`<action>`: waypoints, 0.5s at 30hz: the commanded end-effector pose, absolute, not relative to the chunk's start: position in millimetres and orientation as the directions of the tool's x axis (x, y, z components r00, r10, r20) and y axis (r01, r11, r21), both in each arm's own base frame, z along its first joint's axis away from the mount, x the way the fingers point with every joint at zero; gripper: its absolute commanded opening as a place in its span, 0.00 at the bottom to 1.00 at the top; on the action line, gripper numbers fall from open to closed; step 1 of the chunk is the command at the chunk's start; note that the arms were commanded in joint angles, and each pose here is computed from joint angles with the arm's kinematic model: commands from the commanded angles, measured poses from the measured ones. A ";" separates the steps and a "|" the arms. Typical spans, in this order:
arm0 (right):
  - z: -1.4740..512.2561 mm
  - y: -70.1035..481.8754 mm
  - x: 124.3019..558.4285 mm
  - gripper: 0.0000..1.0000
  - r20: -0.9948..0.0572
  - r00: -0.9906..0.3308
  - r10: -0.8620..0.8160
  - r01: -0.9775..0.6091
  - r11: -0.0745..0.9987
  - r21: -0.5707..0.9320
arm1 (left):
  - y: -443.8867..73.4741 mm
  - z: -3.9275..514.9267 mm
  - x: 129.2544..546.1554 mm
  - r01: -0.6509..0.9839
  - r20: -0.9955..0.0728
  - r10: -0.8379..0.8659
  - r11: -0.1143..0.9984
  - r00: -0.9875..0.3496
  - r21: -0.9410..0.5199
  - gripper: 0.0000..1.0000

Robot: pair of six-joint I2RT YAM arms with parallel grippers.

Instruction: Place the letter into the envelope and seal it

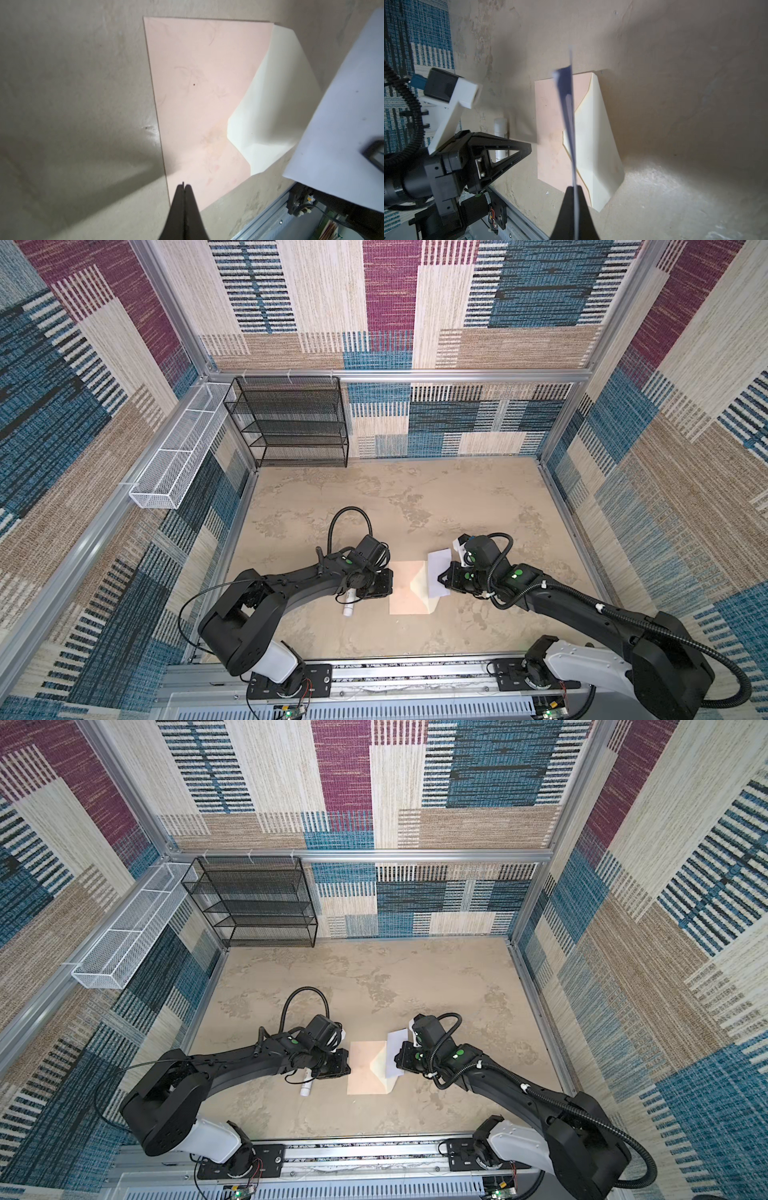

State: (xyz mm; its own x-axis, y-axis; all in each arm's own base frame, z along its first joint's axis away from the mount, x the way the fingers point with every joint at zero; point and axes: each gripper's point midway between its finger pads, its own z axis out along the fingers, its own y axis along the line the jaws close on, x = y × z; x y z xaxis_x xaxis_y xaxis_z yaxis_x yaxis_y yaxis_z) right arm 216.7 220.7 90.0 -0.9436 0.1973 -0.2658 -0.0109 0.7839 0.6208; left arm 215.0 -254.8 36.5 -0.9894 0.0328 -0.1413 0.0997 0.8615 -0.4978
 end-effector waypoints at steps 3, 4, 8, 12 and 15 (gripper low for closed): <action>82.8 218.4 220.3 0.00 -0.280 -0.942 0.187 -0.014 0.810 0.586 | -258.2 29.1 214.8 0.084 -0.118 0.027 0.858 -0.993 -0.507 0.00; 80.4 217.9 219.9 0.00 -0.278 -0.943 0.185 -0.012 0.813 0.583 | -259.0 27.5 214.2 0.082 -0.114 0.028 0.856 -0.993 -0.510 0.00; 73.9 216.3 218.4 0.00 -0.268 -0.947 0.179 -0.007 0.821 0.571 | -257.7 19.2 210.7 0.073 -0.093 0.030 0.860 -0.995 -0.505 0.00; 69.3 216.3 217.3 0.00 -0.262 -0.950 0.168 -0.009 0.828 0.561 | -256.1 15.9 209.0 0.071 -0.087 0.032 0.863 -0.996 -0.500 0.00; 63.4 215.8 216.5 0.00 -0.254 -0.955 0.156 -0.009 0.837 0.547 | -254.7 12.6 207.2 0.071 -0.078 0.036 0.866 -0.996 -0.494 0.00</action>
